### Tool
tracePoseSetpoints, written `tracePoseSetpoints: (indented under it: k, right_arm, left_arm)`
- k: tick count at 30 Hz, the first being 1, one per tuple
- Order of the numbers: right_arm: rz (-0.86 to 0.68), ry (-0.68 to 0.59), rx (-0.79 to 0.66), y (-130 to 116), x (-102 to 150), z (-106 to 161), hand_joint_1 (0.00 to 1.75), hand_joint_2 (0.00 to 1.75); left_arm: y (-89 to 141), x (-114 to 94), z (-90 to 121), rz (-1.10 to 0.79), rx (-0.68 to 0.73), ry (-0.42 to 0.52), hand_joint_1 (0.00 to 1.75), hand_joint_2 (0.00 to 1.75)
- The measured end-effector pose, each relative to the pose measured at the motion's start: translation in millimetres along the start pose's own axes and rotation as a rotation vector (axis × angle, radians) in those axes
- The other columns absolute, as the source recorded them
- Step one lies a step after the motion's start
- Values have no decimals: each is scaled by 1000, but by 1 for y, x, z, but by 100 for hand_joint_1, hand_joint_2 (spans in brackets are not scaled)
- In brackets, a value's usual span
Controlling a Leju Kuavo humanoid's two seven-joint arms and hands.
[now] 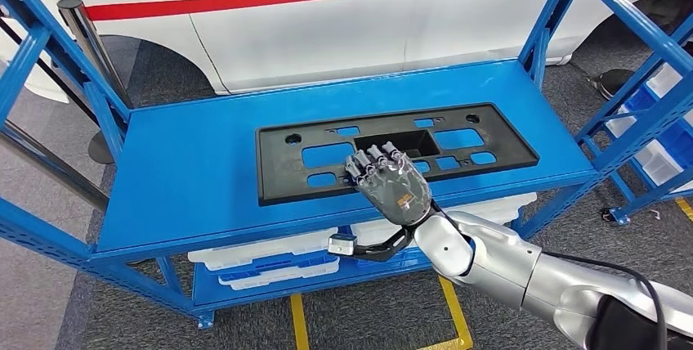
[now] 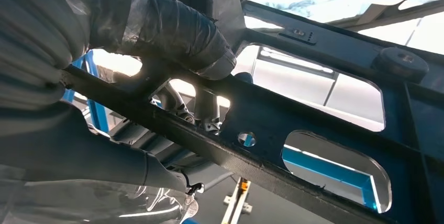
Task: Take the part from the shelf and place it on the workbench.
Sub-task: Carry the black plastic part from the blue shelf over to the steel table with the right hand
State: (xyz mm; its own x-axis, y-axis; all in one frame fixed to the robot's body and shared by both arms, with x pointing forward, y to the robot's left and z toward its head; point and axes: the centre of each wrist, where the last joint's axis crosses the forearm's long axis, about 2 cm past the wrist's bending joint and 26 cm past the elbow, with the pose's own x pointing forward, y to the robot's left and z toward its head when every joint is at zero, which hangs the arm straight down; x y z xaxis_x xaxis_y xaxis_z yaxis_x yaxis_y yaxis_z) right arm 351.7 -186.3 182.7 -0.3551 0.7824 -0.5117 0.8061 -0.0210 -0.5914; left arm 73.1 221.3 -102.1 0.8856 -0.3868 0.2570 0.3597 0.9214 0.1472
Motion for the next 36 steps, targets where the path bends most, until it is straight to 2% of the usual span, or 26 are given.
tracePoseSetpoints:
  k: [36]
  right_arm:
    - [6,-43,8,3,2,5,175,175]
  left_arm:
    - [0,7,0,1,-6,-14,0,175]
